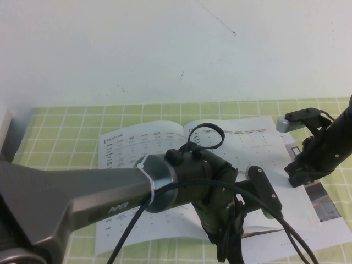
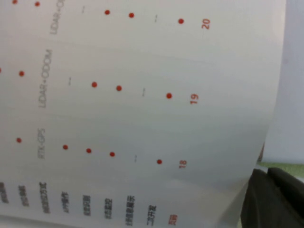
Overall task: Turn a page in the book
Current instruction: Open the closed book
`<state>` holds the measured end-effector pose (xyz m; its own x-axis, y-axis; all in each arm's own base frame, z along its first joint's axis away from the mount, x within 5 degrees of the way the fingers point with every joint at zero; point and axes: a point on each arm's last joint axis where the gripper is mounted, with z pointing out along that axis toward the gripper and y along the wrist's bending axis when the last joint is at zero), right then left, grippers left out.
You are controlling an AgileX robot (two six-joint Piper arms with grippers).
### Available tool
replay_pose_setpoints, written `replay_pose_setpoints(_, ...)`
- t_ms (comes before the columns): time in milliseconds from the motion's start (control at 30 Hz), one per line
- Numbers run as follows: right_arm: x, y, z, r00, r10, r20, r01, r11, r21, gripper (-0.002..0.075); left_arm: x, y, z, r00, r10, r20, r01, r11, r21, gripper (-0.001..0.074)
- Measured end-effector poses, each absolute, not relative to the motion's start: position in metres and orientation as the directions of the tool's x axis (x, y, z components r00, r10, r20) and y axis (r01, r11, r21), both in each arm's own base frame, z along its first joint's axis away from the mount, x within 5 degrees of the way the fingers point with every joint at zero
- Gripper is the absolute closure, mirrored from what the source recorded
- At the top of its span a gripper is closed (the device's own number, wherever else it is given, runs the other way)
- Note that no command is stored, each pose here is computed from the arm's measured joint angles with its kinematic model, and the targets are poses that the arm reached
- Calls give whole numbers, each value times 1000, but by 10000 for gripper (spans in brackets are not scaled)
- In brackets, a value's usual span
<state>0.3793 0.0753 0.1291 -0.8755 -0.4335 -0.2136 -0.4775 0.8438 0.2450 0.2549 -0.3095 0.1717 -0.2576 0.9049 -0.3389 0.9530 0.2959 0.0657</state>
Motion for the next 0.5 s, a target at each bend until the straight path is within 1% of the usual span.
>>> replay_pose_setpoints(267, 379, 75, 129, -875, -434, -213, -478, 843, 247, 728, 256, -311, 172, -280, 891, -357, 944, 323, 65, 739)
replay_pose_setpoints(500, 379, 75, 129, -874, -436, -213, -480, 842, 247, 728, 258, -314, 174, -300, 867, -397, 934, 352, 63, 739)
